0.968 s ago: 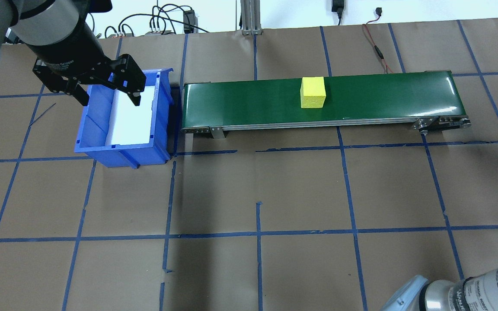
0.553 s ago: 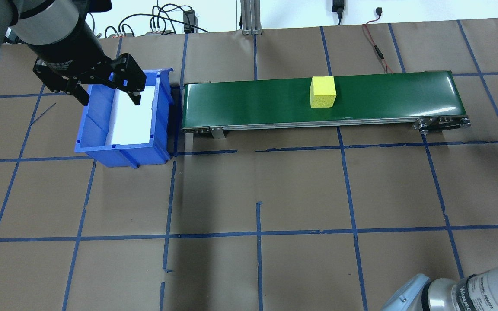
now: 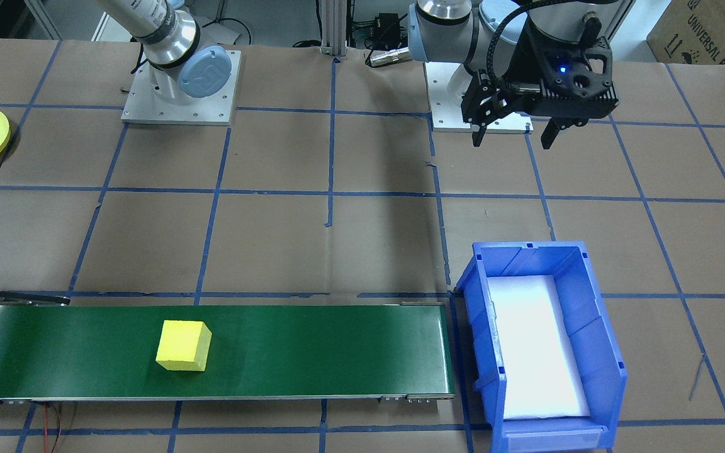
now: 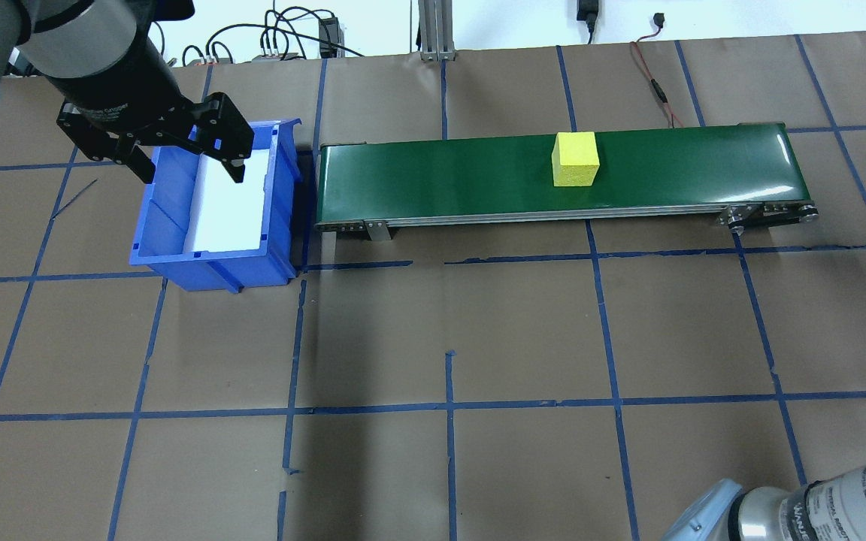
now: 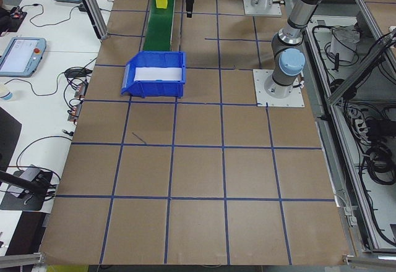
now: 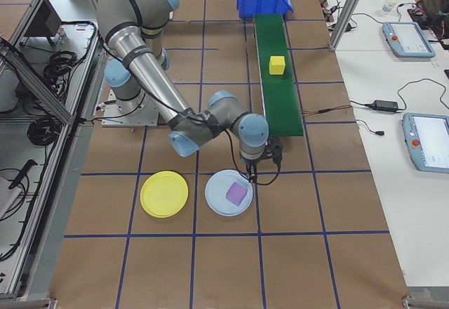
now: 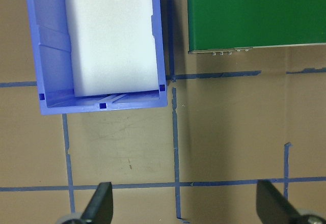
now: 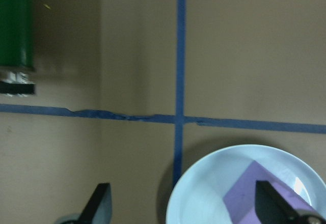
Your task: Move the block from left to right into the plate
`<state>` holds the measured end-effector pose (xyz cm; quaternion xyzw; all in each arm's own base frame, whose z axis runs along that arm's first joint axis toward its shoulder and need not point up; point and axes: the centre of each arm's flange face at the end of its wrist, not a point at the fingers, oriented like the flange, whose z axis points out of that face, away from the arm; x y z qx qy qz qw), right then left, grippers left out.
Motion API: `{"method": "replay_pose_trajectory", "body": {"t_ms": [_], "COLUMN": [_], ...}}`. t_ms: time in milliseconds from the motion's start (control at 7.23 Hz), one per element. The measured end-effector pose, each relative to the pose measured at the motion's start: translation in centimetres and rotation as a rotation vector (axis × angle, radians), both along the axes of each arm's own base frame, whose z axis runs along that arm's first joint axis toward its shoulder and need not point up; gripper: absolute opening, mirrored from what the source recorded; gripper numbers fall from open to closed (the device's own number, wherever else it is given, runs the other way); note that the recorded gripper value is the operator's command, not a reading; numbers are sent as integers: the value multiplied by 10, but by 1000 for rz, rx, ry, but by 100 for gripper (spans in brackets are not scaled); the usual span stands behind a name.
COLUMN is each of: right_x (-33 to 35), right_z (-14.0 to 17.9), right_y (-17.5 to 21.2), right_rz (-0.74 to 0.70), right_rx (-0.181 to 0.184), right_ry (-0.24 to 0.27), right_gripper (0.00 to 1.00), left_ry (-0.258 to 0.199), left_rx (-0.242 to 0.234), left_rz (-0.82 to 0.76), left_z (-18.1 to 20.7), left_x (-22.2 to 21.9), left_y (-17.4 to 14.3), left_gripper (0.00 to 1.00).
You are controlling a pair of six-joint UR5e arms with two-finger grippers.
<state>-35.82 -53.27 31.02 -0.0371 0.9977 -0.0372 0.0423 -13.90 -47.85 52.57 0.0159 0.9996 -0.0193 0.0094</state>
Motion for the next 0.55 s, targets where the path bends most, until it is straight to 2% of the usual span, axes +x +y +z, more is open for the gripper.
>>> {"method": "replay_pose_trajectory", "body": {"t_ms": [138,415,553], "right_x": [49,149,190], "right_z": [14,14,12], "right_y": [-28,-74,-88], "right_rz": [11,14,38], "right_rx": [6,31,29], "right_ry": [-8,-33,-59], "right_gripper": [100,100,100], "left_ry": [0,-1,-2], "left_rx": [0,-1,-2], "left_rz": [0,1,2], "left_z": [0,0,1], "left_x": [0,0,0], "left_y": [0,0,0], "left_gripper": [100,100,100]}}
